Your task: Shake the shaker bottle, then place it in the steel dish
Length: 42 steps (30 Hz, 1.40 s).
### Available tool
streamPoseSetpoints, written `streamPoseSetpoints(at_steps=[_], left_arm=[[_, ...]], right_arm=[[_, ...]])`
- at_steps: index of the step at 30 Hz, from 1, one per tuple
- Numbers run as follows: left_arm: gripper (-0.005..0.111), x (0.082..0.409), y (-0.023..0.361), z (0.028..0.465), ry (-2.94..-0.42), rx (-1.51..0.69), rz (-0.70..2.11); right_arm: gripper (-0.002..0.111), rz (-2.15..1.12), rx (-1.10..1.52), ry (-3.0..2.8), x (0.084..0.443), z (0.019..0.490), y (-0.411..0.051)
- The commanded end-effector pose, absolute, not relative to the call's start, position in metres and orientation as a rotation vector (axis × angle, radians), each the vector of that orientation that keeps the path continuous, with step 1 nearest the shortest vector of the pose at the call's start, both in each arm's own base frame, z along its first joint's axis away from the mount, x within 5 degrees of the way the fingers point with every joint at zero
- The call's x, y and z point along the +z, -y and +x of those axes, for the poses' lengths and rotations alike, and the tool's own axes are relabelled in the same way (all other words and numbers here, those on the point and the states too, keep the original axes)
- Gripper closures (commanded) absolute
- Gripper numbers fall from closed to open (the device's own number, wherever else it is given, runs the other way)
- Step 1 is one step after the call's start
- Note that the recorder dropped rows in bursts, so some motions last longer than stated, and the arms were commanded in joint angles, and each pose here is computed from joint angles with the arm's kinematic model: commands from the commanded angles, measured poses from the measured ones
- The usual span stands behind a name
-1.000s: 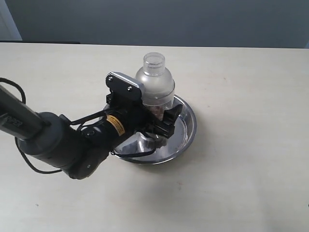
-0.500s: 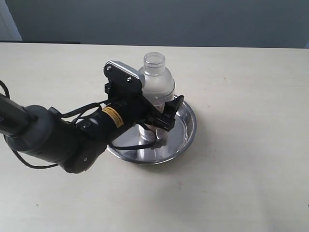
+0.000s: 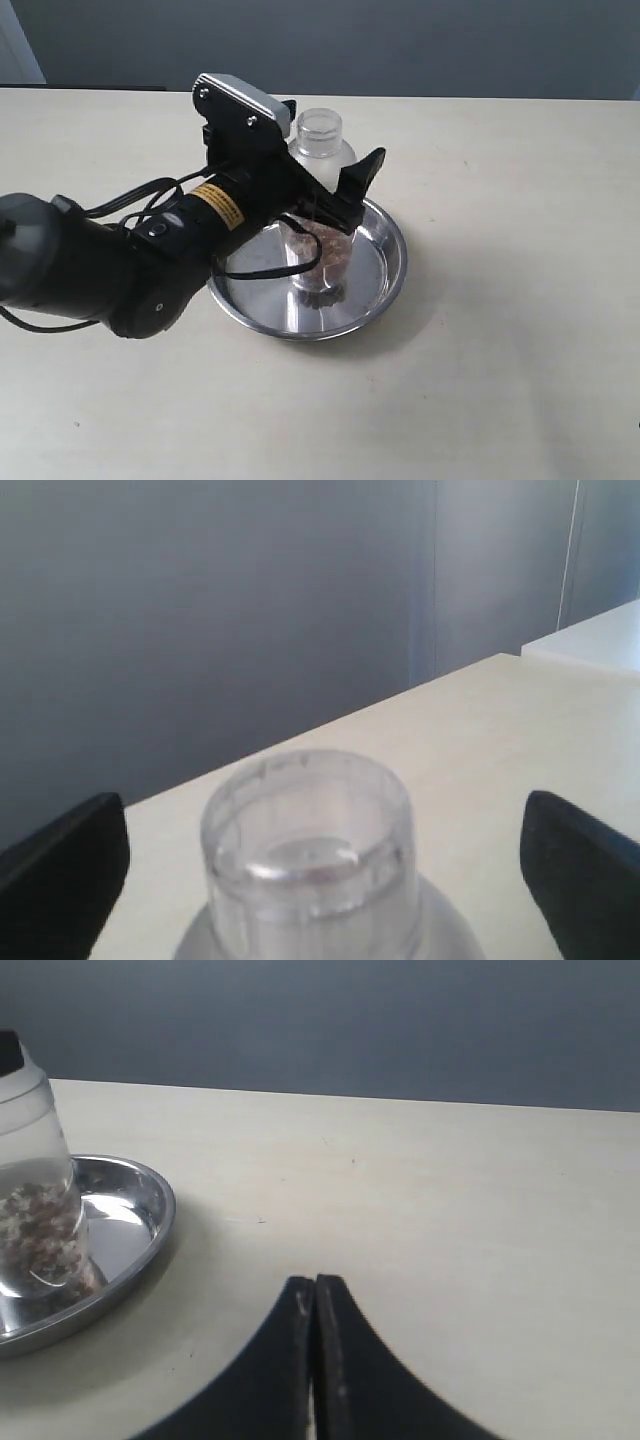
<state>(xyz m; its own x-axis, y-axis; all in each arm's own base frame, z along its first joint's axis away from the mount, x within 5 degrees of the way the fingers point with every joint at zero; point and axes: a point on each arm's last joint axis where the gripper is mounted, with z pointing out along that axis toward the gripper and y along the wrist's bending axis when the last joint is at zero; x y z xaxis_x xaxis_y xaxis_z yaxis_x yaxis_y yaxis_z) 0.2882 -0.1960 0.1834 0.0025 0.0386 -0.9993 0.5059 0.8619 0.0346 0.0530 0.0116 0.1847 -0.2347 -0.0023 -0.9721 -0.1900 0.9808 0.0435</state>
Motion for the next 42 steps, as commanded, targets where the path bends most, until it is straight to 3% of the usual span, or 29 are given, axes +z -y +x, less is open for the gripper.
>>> streamPoseSetpoints(at_steps=[1, 17, 19, 23, 28, 42], left_arm=[[0.003, 0.204, 0.191, 0.286, -1.45, -0.334, 0.442], [0.008, 0.273, 0.16, 0.269, -1.444, -0.28, 0.224], [0.017, 0.28, 0.154, 0.265, -1.471, -0.258, 0.207], [0.048, 0.293, 0.149, 0.254, -1.518, -0.271, 0.239], [0.106, 0.305, 0.146, 0.239, -1.578, -0.316, 0.308], [0.106, 0.323, 0.136, 0.203, -1.619, -0.251, 0.636]], right_arm=[[0.109, -0.142, 0.172, -1.785, 0.186, 0.053, -0.011], [0.109, -0.142, 0.172, -1.785, 0.186, 0.053, -0.011], [0.109, -0.142, 0.172, -1.785, 0.186, 0.053, -0.011], [0.109, -0.142, 0.172, -1.785, 0.186, 0.053, -0.011], [0.109, -0.142, 0.172, -1.785, 0.186, 0.053, -0.011], [0.109, -0.142, 0.172, -1.785, 0.186, 0.053, -0.011]])
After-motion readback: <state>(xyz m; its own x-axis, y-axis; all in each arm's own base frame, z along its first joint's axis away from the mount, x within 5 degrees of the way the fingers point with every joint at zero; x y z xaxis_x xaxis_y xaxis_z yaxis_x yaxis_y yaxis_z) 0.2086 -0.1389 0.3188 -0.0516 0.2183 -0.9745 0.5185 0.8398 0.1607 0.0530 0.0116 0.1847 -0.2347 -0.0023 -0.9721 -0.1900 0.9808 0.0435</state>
